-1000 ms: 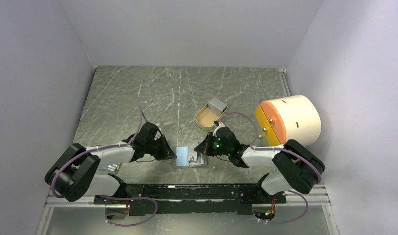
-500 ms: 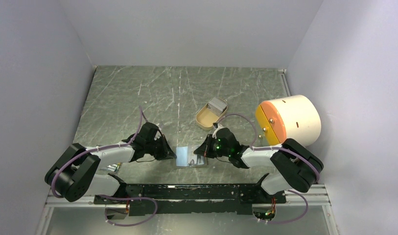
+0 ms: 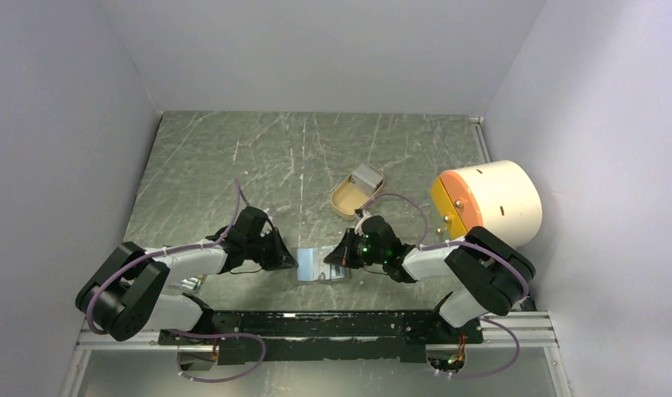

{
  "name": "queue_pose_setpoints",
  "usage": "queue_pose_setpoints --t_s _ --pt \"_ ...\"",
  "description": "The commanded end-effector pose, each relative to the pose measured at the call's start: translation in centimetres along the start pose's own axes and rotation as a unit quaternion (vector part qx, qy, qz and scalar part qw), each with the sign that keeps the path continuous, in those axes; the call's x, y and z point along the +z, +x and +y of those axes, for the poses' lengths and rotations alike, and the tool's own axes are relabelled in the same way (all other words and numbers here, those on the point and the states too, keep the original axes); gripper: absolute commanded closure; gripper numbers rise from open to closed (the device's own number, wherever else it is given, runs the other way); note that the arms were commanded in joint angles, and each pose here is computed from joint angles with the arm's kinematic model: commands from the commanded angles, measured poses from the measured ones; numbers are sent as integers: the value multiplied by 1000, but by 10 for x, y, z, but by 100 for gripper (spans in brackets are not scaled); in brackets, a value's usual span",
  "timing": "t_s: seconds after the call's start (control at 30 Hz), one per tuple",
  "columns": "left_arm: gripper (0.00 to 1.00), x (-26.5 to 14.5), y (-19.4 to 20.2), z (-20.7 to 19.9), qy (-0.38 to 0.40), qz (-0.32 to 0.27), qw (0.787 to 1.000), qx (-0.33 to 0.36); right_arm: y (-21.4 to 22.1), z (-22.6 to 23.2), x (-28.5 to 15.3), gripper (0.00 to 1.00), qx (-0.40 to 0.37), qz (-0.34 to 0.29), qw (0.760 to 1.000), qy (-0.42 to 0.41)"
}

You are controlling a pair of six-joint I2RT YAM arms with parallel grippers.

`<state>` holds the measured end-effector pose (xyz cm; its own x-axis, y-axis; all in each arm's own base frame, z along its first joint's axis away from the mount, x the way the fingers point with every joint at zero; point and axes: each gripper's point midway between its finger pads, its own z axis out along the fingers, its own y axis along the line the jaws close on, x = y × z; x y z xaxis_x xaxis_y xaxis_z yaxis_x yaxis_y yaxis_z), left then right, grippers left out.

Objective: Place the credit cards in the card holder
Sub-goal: Insert the credit card into the card holder.

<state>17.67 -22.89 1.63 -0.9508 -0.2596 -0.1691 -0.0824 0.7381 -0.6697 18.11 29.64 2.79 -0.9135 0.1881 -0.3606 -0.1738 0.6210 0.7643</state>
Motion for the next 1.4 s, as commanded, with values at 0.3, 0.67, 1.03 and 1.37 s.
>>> queue_pose_setpoints --t_s 0.3,0.67,1.03,1.37 --pt "91 -3 -4 -7 8 -3 1000 19 -1 -13 2 68 -8 10 999 52" --pt "91 -6 -6 -17 27 -4 999 31 -1 -6 3 58 -10 16 998 53" --pt "91 -13 -5 -38 77 -1 996 43 11 12 11 58 12 37 999 13" --pt "91 -16 -9 -38 67 -10 997 41 19 -5 4 55 6 44 998 46"
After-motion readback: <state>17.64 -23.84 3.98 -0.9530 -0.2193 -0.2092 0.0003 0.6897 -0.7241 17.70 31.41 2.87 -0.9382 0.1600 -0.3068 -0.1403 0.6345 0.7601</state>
